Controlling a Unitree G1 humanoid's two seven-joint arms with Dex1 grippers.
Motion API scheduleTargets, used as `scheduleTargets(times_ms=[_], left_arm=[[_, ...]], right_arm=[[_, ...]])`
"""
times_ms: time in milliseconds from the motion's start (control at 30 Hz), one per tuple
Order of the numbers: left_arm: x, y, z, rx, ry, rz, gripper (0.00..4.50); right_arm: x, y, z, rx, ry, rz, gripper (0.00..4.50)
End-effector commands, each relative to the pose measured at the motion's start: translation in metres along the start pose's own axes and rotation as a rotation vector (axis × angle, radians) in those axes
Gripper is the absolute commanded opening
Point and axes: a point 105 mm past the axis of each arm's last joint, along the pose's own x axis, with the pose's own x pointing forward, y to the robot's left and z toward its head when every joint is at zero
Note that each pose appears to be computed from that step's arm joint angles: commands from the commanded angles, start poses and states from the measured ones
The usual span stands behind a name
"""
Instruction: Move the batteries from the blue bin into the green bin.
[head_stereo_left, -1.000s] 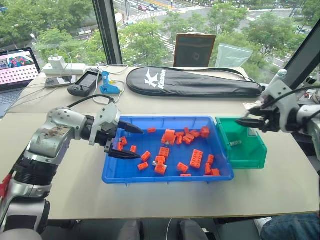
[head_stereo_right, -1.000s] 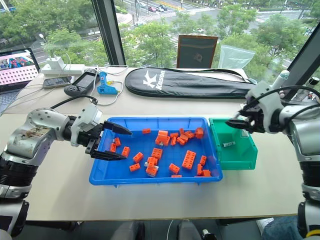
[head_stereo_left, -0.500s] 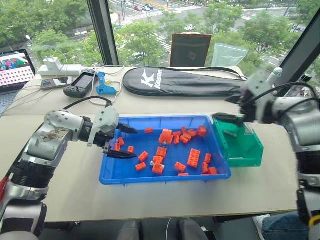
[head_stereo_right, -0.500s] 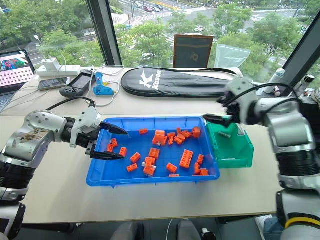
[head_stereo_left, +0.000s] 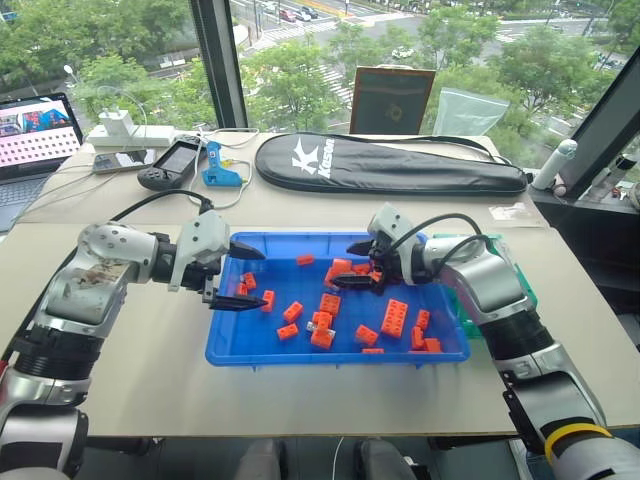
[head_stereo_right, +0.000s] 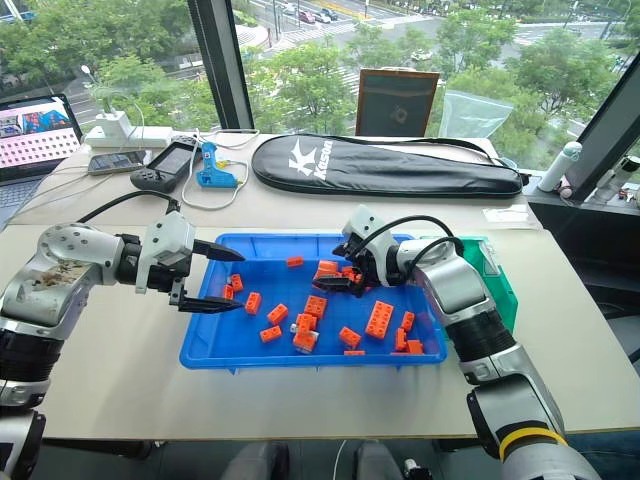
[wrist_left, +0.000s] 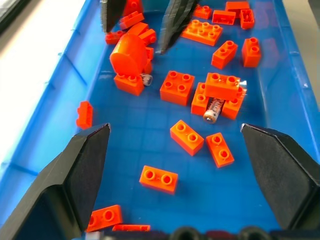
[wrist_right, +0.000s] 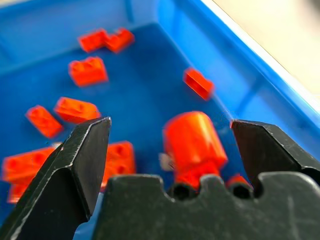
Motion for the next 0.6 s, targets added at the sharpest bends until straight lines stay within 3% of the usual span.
scheduleTargets(times_ms=[33,133,233,467,600], left_arm=[[-0.01,0.001,0.014,0.032,-0.036,0.021,4.5],[-0.011,0.002,0.017,0.027,-0.051,0.034,4.5],[-0.01,0.003,0.017,0.026,-0.054,0.038,4.5],[-0.008,0.004,0.017,0.025,-0.061,0.04,4.5],[-0.006,0.005,0.018,0.027,-0.066,0.036,4.5]], right_arm=[[0.004,-0.005,0.006,-0.049,-0.018,-0.011,4.46],[0.012,-0.004,0.0,-0.03,-0.025,-0.014,4.46],[0.02,0.003,0.001,-0.015,-0.058,0.015,3.86],[0.011,-0.002,0.008,-0.027,-0.073,-0.006,1.52],[-0.013,-0.015,0.024,-0.042,-0.097,-0.049,1.44]])
